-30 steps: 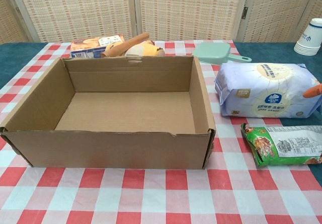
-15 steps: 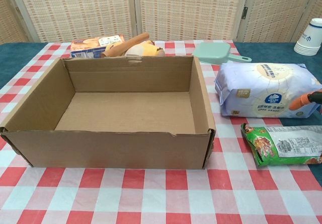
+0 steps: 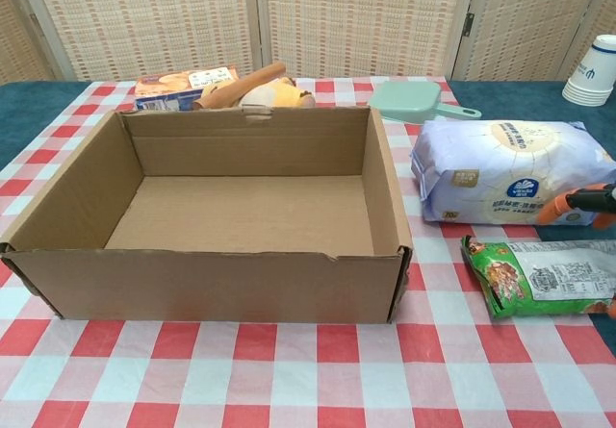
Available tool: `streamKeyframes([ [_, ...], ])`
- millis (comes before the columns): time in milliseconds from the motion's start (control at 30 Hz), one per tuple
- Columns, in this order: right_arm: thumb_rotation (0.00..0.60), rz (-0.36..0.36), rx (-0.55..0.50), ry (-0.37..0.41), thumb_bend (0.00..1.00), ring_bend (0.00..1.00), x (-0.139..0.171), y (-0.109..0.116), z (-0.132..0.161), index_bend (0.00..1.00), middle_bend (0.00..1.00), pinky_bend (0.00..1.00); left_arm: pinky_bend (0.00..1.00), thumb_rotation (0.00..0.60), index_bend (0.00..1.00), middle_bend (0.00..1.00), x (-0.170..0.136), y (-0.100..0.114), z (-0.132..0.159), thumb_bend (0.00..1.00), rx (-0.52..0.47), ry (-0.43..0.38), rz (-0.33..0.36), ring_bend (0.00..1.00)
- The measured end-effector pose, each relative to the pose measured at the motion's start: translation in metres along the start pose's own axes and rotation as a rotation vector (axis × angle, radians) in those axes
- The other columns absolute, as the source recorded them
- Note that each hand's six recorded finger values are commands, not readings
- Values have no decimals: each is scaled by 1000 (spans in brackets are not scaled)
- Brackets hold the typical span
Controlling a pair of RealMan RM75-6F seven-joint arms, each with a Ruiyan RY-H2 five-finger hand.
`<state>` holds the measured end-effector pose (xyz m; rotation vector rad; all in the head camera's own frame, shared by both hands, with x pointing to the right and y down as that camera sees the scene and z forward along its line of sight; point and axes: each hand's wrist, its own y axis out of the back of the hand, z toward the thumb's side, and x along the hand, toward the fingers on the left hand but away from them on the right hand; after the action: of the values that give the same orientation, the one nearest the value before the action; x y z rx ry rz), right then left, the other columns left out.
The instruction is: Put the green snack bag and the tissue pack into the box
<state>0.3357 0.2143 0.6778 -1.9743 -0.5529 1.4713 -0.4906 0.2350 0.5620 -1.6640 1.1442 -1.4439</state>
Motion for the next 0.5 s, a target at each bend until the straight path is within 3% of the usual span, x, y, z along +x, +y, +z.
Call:
streamKeyframes([
  [500,600,23,-4,-10,51,144,-6,-10,0,249,161,325,69,600,0,0,0,0,0,202,-3,-1,-1,0],
])
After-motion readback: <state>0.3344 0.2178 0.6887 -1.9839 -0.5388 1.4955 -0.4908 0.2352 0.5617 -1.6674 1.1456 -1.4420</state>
